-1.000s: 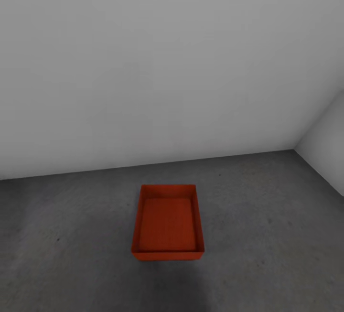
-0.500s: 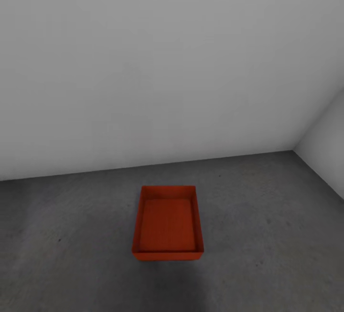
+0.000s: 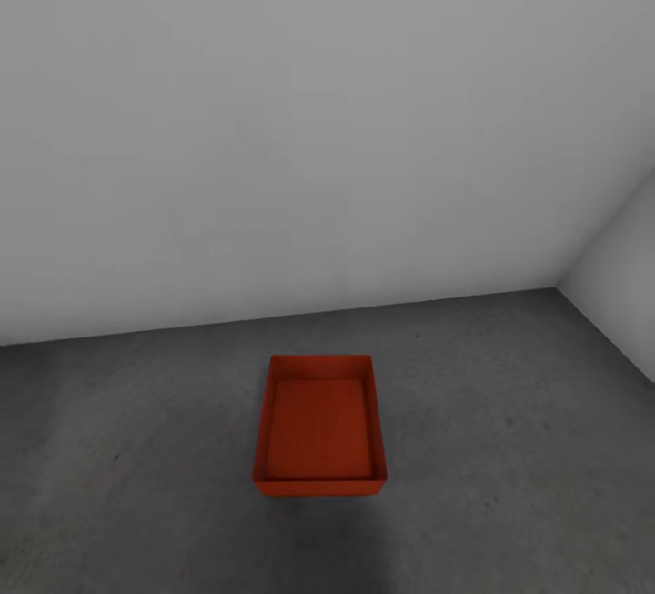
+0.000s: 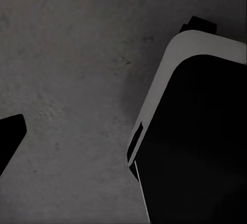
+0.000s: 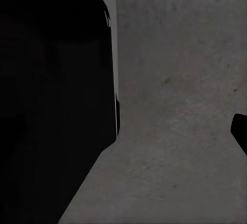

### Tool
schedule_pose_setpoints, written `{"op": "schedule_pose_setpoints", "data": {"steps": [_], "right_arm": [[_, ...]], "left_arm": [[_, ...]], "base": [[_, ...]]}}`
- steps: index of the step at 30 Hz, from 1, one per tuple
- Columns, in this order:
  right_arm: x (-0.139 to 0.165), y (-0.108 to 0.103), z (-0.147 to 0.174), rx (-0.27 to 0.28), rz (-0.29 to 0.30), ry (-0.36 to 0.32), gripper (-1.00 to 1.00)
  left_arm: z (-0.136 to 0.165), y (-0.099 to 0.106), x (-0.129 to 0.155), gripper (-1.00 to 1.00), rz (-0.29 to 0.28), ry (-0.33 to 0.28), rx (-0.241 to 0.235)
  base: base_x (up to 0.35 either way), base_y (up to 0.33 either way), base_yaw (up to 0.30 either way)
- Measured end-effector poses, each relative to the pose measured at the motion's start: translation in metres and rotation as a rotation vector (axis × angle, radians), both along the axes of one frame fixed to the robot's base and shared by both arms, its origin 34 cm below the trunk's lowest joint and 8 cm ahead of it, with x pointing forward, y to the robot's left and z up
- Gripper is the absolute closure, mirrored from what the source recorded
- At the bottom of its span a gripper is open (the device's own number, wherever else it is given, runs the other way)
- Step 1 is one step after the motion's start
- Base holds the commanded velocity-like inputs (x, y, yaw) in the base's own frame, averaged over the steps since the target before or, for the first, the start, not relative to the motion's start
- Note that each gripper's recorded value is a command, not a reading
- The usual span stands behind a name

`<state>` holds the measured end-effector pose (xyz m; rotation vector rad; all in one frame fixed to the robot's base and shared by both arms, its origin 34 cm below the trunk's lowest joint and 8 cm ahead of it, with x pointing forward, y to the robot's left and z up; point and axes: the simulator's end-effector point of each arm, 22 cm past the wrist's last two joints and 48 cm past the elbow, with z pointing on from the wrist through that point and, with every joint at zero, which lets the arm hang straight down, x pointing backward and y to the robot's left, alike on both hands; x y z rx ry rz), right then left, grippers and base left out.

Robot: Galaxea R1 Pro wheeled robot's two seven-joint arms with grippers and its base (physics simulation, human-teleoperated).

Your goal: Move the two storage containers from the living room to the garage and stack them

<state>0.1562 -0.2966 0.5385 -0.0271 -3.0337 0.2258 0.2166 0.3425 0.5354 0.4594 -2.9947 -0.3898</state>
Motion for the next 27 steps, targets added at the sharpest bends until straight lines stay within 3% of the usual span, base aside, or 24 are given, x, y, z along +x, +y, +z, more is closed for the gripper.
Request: {"op": "schedule_pose_setpoints", "data": {"steps": [5, 8, 12, 27], "right_arm": [[-0.002, 0.004, 0.005, 0.018, -0.001, 0.001, -1.0], [-0.002, 0.01, 0.008, 0.045, -0.004, 0.0, -1.0], [-0.004, 0.014, 0.012, 0.075, -0.005, 0.001, -1.0], [-0.009, 0.015, 0.027, 0.081, -0.005, 0.004, -1.0]], "left_arm": [[0.003, -0.013, -0.003, -1.0, 0.004, -0.017, -0.075], [0.006, -0.014, -0.004, -1.0, 0.004, -0.02, -0.088], [0.01, -0.014, -0.006, -1.0, 0.005, -0.021, -0.093], [0.025, -0.014, -0.012, -1.0, 0.004, -0.017, -0.095]], "base": [[0.0, 0.0, 0.0], [0.0, 0.0, 0.0], [0.0, 0.0, 0.0], [0.0, 0.0, 0.0]]}}
